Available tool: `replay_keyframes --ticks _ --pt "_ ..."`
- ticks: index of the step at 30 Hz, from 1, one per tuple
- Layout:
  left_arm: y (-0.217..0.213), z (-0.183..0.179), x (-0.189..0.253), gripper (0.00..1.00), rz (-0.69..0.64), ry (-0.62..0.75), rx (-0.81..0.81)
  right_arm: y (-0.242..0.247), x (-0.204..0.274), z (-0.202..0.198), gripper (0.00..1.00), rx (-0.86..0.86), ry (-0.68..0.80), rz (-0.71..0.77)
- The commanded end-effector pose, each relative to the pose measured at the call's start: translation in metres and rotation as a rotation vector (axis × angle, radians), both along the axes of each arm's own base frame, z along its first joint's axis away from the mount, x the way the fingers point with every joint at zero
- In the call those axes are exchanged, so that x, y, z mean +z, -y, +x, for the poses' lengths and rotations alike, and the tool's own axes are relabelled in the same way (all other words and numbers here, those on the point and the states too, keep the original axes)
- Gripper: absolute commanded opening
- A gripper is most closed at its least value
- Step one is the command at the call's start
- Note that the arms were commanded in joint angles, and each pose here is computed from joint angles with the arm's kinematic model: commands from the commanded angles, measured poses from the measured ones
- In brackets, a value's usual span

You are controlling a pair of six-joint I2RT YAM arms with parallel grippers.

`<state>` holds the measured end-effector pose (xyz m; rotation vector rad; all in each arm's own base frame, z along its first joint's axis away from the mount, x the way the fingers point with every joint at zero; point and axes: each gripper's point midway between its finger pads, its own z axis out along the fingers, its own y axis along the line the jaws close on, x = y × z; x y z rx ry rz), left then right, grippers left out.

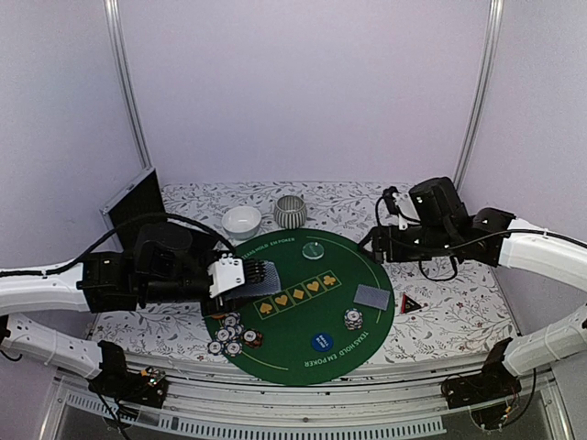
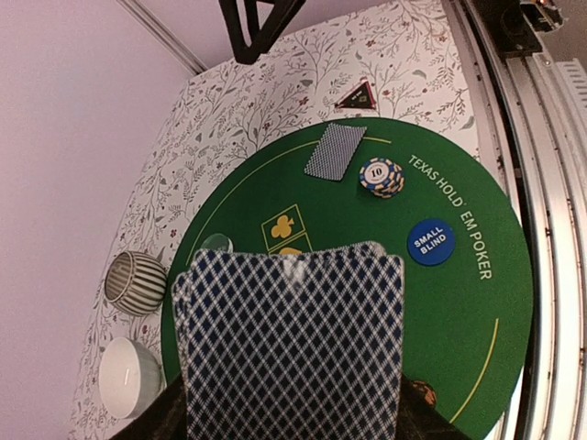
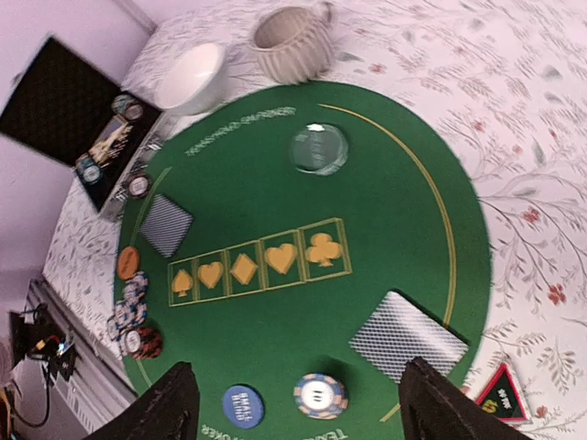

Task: Distribute texas hold em gaming equipment
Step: Pick up the poker card from the face-down deck piles.

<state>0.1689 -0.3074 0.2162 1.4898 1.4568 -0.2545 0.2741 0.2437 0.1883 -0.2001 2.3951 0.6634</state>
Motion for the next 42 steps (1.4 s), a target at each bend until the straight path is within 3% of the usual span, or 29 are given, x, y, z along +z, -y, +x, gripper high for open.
replay_keyframes --ticks 1,5,9,20,28,38,42 --pt "0.000 0.000 0.014 0.55 -0.047 0.014 -0.016 -0.066 0.061 -0.030 0.81 0.241 0.265 -0.011" --pt "0.001 0.000 0.013 0.55 -0.044 0.014 -0.019 -0.148 0.101 -0.085 0.84 0.617 0.393 0.237" --pt "0.001 0.000 0.012 0.55 -0.042 0.016 -0.019 -0.190 0.102 -0.101 0.85 0.746 0.334 0.374" --pt "0.000 0.000 0.016 0.55 -0.055 0.030 -0.019 -0.239 0.056 -0.093 0.86 0.800 0.178 0.368" --pt "-0.001 0.001 0.017 0.55 -0.056 0.037 -0.013 -0.221 0.037 -0.077 0.82 0.689 0.157 0.252" --pt "-0.001 0.002 0.016 0.54 -0.054 0.038 -0.010 -0.206 0.045 -0.076 0.77 0.655 0.155 0.216" --pt "-0.001 0.002 0.016 0.55 -0.053 0.039 -0.010 -0.206 0.049 -0.081 0.68 0.675 0.146 0.225"
